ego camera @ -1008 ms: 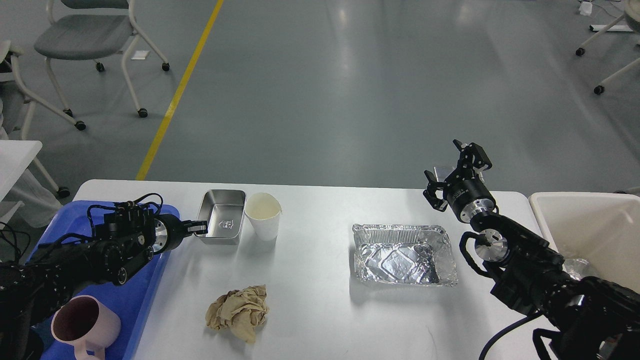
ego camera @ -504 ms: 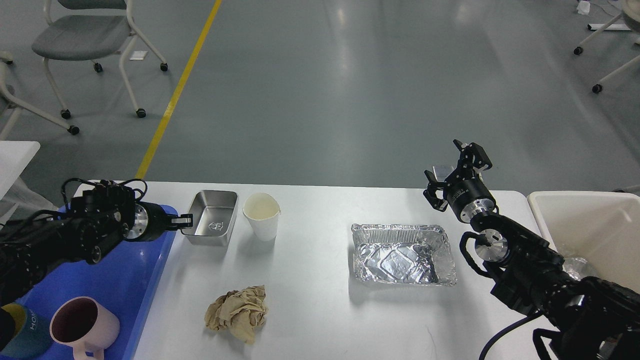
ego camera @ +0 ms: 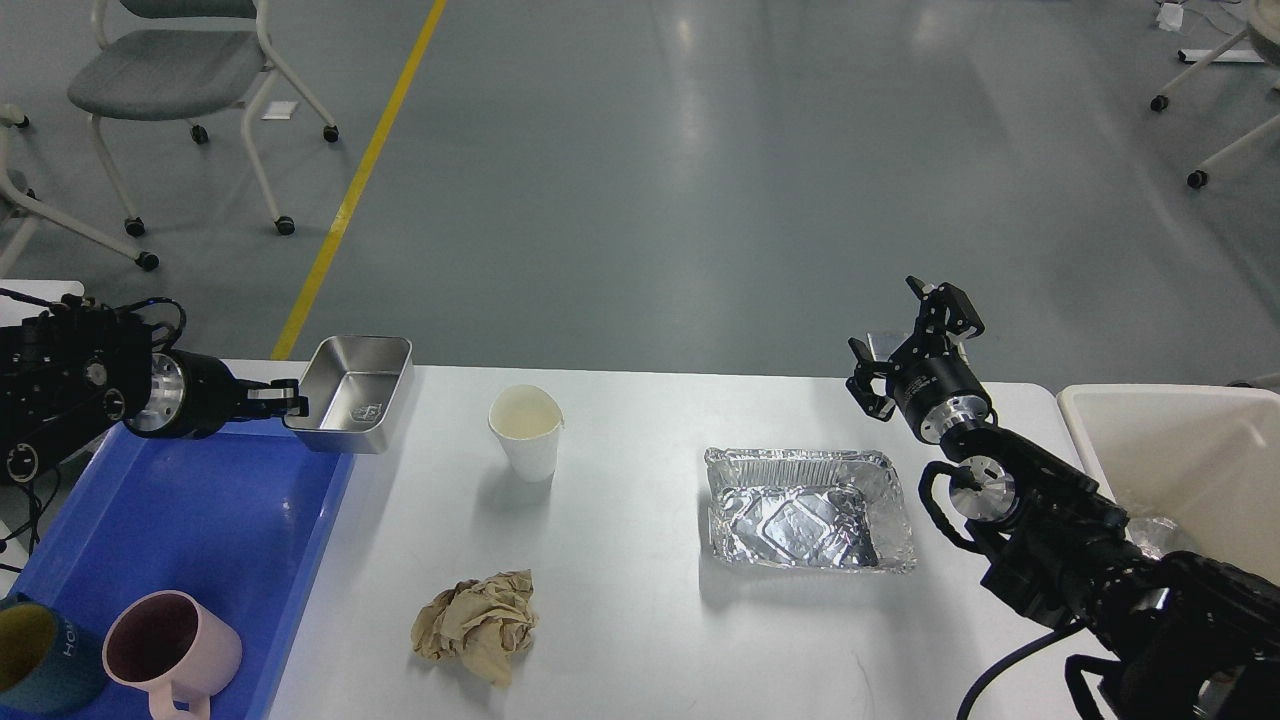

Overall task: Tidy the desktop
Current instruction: 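Carry the steel tray into the blue bin and release it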

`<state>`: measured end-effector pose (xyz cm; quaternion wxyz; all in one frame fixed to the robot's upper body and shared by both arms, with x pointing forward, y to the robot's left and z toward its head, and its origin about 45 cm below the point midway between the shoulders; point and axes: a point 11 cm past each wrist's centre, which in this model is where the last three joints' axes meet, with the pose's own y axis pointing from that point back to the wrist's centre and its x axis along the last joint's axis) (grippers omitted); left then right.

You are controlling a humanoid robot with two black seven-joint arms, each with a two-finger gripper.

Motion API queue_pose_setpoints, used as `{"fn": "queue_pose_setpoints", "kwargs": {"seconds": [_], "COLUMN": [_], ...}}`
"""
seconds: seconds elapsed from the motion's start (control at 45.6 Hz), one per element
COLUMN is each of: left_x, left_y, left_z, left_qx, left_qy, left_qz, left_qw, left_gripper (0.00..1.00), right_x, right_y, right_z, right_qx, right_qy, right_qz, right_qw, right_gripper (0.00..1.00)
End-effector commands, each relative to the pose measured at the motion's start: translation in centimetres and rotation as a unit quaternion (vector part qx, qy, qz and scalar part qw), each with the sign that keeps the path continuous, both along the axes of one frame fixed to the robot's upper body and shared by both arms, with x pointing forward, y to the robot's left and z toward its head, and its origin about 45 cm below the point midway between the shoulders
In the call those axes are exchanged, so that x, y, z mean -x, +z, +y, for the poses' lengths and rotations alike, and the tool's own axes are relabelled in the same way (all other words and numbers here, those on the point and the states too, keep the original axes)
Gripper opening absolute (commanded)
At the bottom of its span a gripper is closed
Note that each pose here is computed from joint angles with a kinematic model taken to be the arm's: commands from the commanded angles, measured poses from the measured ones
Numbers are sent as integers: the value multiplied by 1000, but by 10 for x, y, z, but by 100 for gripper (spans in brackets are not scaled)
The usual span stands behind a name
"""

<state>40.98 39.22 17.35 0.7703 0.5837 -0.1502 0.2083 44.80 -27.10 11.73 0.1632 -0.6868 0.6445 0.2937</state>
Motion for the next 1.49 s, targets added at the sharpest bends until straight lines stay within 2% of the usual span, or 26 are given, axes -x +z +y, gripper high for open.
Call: {"fn": "queue_pose_setpoints", "kwargs": {"seconds": [0.0, 0.131, 0.46, 0.657, 1.008, 1.468], "left_x": [20, 40, 87, 102, 89, 87], "left_y": [9, 15, 11, -14, -58, -77], "left_z": [16, 34, 97, 106, 88, 85], "left_qx": [6, 0, -30, -42, -48, -62], "left_qy": [-1, 4, 61, 76, 72, 76], "left_qz": [2, -14, -14, -31, -30, -23], "left_qw": [1000, 1000, 998, 996, 996, 995], "left_gripper": [0, 0, 0, 0, 0, 1], "right_x": [1, 3, 3, 5, 10, 10], "right_y": [-1, -3, -4, -6, -13, -12], "right_z": [0, -1, -2, -1, -11, -14], "right_qx": [0, 0, 0, 0, 4, 5], "right_qy": [0, 0, 0, 0, -6, -8], "right_qz": [1, 3, 4, 6, 13, 12], "right_qw": [1000, 1000, 1000, 1000, 1000, 1000], "right_gripper": [100, 100, 100, 100, 100, 100]}}
